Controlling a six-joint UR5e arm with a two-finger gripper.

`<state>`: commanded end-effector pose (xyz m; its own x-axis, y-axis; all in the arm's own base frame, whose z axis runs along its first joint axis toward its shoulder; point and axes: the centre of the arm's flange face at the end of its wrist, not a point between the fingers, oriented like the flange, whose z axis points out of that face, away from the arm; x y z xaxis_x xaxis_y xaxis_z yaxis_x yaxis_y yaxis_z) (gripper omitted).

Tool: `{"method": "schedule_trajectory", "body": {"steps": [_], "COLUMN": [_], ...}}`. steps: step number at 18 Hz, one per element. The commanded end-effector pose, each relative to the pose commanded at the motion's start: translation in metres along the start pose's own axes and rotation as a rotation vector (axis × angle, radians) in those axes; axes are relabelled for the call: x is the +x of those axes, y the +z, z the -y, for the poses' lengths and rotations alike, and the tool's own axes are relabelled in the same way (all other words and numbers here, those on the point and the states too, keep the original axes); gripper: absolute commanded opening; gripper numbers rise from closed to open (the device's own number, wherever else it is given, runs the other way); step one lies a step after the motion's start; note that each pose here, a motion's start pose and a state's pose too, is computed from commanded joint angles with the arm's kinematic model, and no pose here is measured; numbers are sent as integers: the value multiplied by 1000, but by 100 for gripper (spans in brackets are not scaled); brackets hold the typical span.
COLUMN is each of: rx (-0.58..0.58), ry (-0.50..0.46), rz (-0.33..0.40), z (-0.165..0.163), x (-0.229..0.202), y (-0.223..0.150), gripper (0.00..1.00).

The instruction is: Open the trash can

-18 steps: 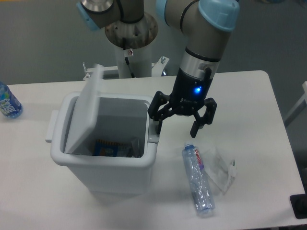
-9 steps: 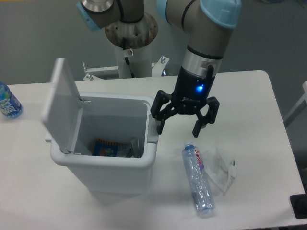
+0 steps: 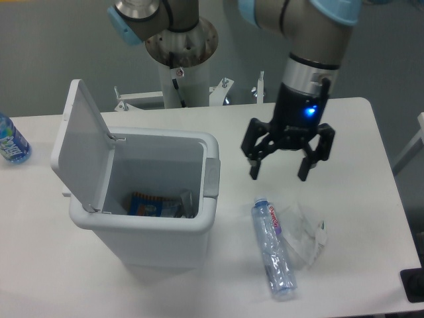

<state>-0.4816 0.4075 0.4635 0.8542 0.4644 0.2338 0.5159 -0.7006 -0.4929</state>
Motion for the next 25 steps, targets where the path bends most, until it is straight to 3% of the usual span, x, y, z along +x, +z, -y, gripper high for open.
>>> {"method": "schedule_trajectory", "body": {"steps": [7,11,14,18,25], "rx": [-32,-170,-239,-370,-498], "ry": [99,226,295,506,659], "rz": [31,137,167,197,219], "z": [-18,-34,-38,-47,-50], "x": [-66,-90,-99,-108,-102], "y": [10,21,33,42,59], "gripper": [100,100,100,100,100]}}
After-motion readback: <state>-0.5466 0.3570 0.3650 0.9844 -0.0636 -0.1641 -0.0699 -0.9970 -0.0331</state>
